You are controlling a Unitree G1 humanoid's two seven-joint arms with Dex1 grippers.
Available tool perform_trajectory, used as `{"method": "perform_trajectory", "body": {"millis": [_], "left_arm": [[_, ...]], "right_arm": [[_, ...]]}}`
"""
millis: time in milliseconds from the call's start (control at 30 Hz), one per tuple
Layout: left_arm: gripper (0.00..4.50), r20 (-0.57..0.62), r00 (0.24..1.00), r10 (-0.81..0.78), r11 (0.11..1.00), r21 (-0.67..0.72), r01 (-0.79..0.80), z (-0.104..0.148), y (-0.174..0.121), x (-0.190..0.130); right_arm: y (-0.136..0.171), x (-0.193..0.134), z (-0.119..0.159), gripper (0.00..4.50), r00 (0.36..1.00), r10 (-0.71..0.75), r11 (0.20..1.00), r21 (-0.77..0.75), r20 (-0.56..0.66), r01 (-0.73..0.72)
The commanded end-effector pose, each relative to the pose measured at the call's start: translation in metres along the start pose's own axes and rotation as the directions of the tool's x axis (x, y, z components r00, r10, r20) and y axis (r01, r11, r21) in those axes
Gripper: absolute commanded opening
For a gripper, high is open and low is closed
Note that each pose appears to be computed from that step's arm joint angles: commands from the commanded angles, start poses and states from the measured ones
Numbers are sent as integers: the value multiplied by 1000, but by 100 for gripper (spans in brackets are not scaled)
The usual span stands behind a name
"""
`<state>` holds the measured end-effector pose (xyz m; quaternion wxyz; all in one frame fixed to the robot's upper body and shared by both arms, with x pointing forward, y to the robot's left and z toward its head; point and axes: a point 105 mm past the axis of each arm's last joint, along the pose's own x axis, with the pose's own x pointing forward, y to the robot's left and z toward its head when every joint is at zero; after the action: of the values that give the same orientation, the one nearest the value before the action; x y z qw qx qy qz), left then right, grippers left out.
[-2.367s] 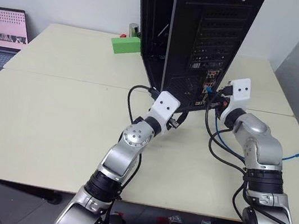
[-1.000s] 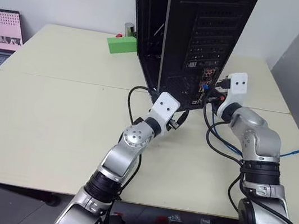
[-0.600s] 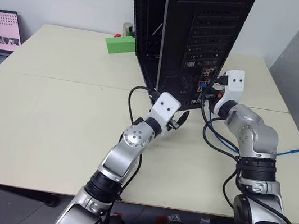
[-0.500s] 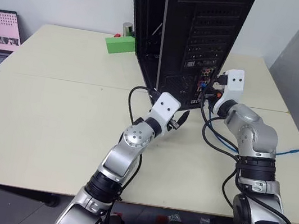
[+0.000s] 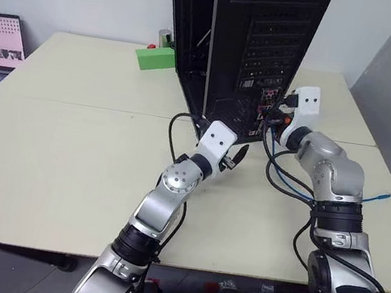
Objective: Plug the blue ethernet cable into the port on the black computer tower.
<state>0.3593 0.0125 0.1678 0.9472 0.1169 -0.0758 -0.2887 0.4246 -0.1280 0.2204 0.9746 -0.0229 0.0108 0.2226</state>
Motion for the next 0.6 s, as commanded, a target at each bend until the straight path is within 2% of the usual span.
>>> {"method": "perform_trajectory", "body": {"millis": [33,200,400,467,600], "left_arm": [[361,40,999,4,1000,7,-4,13,5,-2],[361,16,999,-29,1000,2,29,13,11,-10],[361,-49,991,-122,992,32,124,14,32,-37],[361,-80,988,-134,989,48,138,14,44,-47],[361,-108,983,-150,987,45,156,16,56,-58]], "right_arm": [[-1,-13,8,196,998,37,997,-75,42,-34],[-4,-34,9,295,994,103,988,-117,48,-97],[-27,-65,7,425,989,139,976,-179,56,-127],[-34,-78,13,449,980,182,966,-202,77,-163],[-24,-93,17,449,948,303,934,-229,95,-275]]}}
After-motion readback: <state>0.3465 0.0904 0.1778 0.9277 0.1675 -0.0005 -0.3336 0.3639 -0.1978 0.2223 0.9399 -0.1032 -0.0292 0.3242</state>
